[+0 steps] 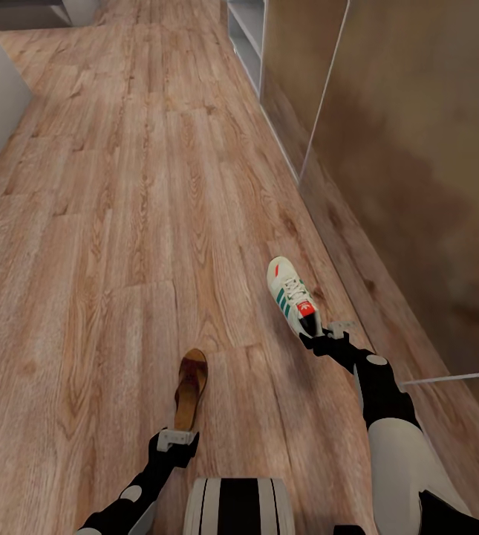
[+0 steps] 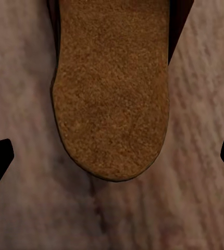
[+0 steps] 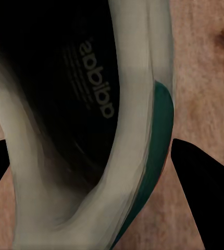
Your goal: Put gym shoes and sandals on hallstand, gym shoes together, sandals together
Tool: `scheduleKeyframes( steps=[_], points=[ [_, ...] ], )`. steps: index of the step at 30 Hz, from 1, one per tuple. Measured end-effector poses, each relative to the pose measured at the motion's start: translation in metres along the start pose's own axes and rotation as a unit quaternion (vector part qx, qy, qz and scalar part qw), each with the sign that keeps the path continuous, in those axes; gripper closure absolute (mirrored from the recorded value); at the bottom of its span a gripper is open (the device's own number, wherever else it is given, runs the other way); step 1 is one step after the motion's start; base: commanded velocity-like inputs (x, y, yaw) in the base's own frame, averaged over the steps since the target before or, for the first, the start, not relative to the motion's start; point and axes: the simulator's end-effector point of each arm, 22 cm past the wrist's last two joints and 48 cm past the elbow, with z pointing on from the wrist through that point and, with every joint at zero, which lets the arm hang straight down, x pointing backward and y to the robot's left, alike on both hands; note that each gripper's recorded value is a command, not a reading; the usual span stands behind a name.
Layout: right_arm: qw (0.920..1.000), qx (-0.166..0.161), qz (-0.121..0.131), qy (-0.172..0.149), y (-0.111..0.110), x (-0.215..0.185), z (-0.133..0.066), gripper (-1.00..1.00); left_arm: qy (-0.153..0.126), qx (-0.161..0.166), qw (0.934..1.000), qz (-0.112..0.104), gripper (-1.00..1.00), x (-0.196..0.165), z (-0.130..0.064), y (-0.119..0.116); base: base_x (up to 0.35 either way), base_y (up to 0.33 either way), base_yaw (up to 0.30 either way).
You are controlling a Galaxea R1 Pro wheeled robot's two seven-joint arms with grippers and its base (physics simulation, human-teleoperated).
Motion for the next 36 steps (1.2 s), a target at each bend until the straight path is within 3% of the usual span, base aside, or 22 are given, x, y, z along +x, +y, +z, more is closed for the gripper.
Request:
scheduleKeyframes(
  steps=[22,36],
  points=[
    [1.0000,0.000,0.000,0.000,0.000,0.000,0.000,1.00,0.001,0.000,1.0000,-0.001,-1.00,0.001,0.000,-0.001,0.058,0.000,0.000],
    [0.9998,-0.001,0.005,0.018,-0.001,0.024,0.009,1.00,0.018,0.001,0.9998,-0.004,-1.00,0.021,0.003,-0.001,0.000,0.000,0.000]
  ],
)
